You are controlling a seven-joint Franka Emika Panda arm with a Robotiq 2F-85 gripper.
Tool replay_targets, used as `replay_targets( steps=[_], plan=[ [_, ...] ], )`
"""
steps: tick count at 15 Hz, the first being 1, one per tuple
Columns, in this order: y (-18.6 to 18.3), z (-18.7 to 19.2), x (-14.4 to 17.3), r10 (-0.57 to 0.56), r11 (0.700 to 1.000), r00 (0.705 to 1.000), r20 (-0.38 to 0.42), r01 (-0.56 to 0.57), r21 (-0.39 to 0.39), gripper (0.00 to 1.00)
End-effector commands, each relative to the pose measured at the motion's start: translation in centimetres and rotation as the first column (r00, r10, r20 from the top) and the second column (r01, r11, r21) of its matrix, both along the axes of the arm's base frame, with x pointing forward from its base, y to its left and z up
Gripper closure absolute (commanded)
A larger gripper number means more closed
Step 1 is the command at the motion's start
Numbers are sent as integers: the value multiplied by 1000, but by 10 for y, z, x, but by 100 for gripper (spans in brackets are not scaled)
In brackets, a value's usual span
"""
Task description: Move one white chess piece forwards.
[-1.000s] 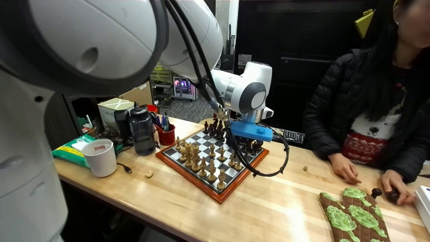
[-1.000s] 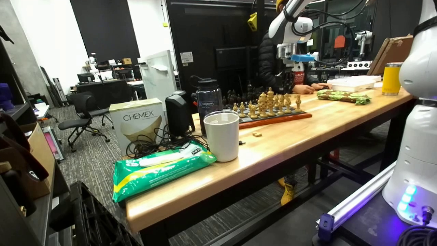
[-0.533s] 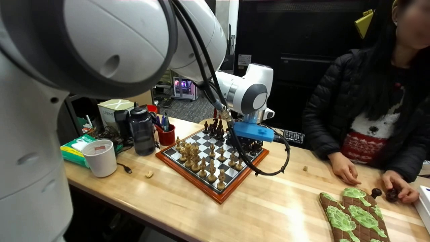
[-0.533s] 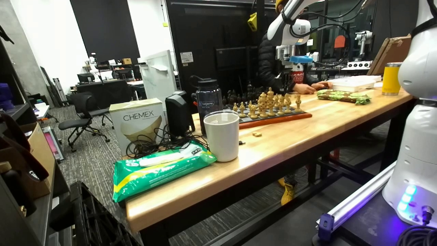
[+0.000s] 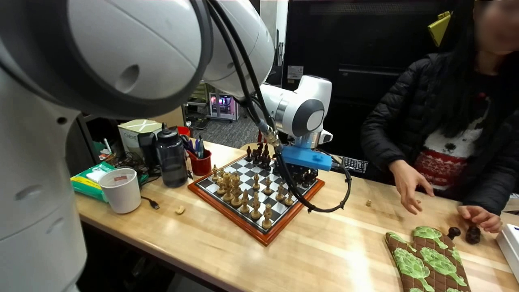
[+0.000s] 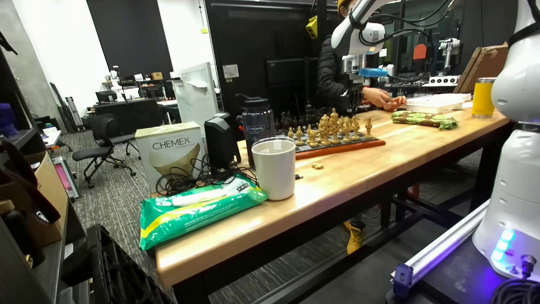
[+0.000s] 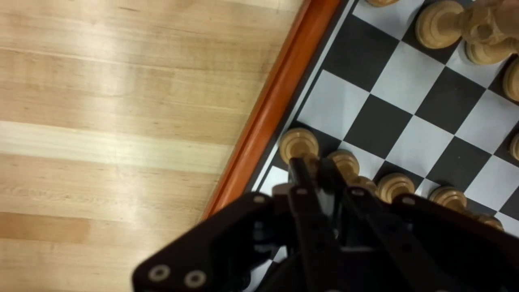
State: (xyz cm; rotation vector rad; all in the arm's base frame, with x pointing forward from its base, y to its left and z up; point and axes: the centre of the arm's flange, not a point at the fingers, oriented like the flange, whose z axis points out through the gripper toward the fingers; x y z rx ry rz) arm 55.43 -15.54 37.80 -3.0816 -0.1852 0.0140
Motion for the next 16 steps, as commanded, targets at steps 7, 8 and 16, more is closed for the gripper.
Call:
replay_targets(
  steps=[7, 8, 16],
  plan=[
    [14, 41, -48, -14, 1000, 1000, -19, 15, 20, 97],
    [15, 41, -52, -17, 1000, 1000, -20, 18, 25, 97],
    [22, 24, -67, -16, 999, 999, -42, 18, 46, 97]
  ],
)
